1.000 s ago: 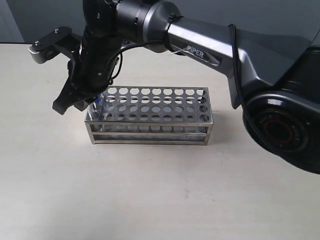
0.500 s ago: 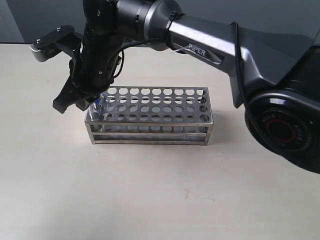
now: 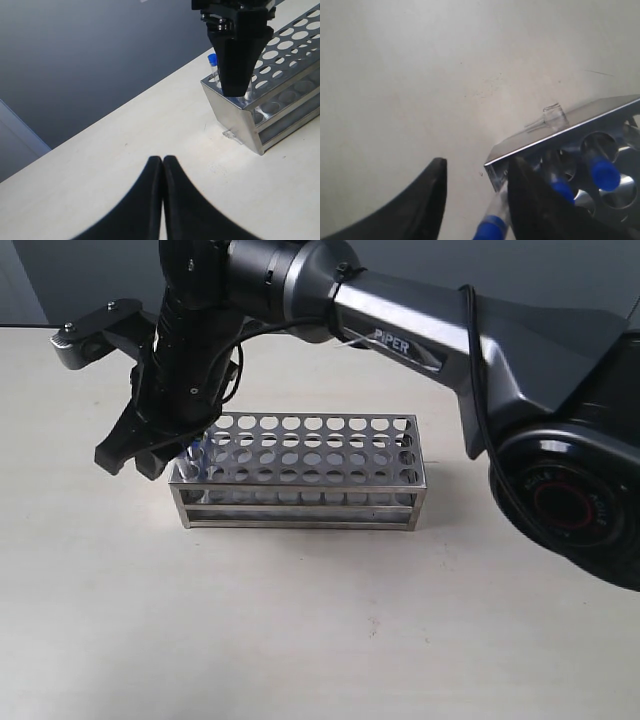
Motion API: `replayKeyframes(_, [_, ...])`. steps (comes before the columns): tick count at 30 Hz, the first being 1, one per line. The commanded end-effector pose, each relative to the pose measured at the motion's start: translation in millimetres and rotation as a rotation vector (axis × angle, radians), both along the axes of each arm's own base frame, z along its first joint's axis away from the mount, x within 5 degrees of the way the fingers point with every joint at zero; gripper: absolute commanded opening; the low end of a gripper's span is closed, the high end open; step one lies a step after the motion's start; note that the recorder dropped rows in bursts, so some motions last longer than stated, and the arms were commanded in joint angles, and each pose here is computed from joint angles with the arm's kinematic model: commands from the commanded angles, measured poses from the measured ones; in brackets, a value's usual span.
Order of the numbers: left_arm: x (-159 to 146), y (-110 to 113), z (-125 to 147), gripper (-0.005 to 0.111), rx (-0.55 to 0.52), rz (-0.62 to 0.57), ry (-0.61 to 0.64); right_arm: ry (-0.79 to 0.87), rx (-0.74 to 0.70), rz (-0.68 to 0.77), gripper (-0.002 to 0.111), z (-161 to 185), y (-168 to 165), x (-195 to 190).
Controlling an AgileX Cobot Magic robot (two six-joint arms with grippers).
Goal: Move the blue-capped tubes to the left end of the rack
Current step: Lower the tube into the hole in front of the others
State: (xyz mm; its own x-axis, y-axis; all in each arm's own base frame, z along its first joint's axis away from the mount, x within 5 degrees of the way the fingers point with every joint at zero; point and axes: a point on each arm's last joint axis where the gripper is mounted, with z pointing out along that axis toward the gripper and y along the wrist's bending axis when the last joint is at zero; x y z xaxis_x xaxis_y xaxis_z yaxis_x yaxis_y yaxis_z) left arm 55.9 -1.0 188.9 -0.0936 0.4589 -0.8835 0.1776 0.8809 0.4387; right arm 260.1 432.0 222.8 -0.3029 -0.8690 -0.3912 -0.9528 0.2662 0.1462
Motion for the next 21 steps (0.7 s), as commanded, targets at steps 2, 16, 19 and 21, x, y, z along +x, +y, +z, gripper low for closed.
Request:
replayKeyframes(2, [0.0,-0.8,1.8,0.001,-0.021,-0.007,-0.002,0.037,-0.009,-0.001,0.042,4.2,-1.3,-6.2])
replayKeyframes(16, [0.0,-0.8,1.8,0.001,-0.021,-0.007,-0.002,-0.002,-0.081,-0.029,0.004,1.6,-7.4,-2.0])
replayKeyframes(19, [0.0,-0.8,1.8,0.001,-0.021,-0.007,-0.002,-0.003,-0.082,-0.028,0.0,1.5,-7.5,-1.9])
replayKeyframes(21, [0.0,-0.8,1.8,0.001,-0.021,-0.007,-0.002,-0.008,-0.074,-0.031,0.0,1.8,-6.8,-1.3])
